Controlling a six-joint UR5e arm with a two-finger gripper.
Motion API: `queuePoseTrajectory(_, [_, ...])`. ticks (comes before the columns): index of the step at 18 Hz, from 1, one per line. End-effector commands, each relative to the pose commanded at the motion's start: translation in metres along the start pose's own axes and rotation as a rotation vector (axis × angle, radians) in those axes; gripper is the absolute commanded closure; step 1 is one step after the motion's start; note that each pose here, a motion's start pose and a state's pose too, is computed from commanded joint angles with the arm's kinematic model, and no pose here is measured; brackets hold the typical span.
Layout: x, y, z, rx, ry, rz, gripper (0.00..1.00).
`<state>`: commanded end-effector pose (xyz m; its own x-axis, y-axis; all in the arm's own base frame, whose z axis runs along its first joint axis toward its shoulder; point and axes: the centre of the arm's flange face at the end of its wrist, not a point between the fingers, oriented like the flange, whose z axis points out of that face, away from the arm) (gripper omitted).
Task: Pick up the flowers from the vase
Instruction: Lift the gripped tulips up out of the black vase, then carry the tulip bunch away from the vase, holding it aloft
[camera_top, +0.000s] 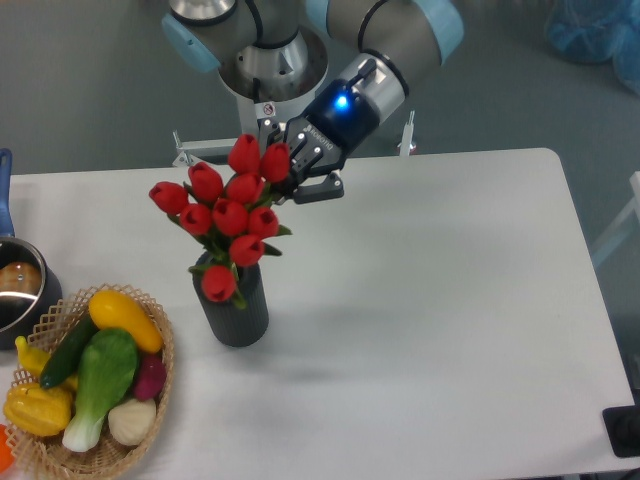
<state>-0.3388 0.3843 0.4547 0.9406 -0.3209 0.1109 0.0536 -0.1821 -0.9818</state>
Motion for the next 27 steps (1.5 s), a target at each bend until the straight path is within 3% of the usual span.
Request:
queuePoseTrajectory(12, [-0.022, -0.041, -0.039, 0.065, -0.059, -0.109, 1.00])
queuePoseTrajectory(15, [-0.033, -0.051, -0.060, 0.064, -0.106, -0.092, 1.00])
queuePoseTrajectory(18, [-0.050, -0.041, -0.069, 0.052, -0.130, -0.065, 1.00])
queuePoseTrajectory(21, [-0.063, -0.028, -0.078, -0.118, -0.217, 0.025, 1.00])
queuePoseTrajectory(24, [-0.073, -0.014, -0.086, -0.327, -0.303, 0.031, 1.00])
queuePoseTrajectory(27, [-0.086, -0.003, -0.092, -0.451, -0.343, 0.052, 1.00])
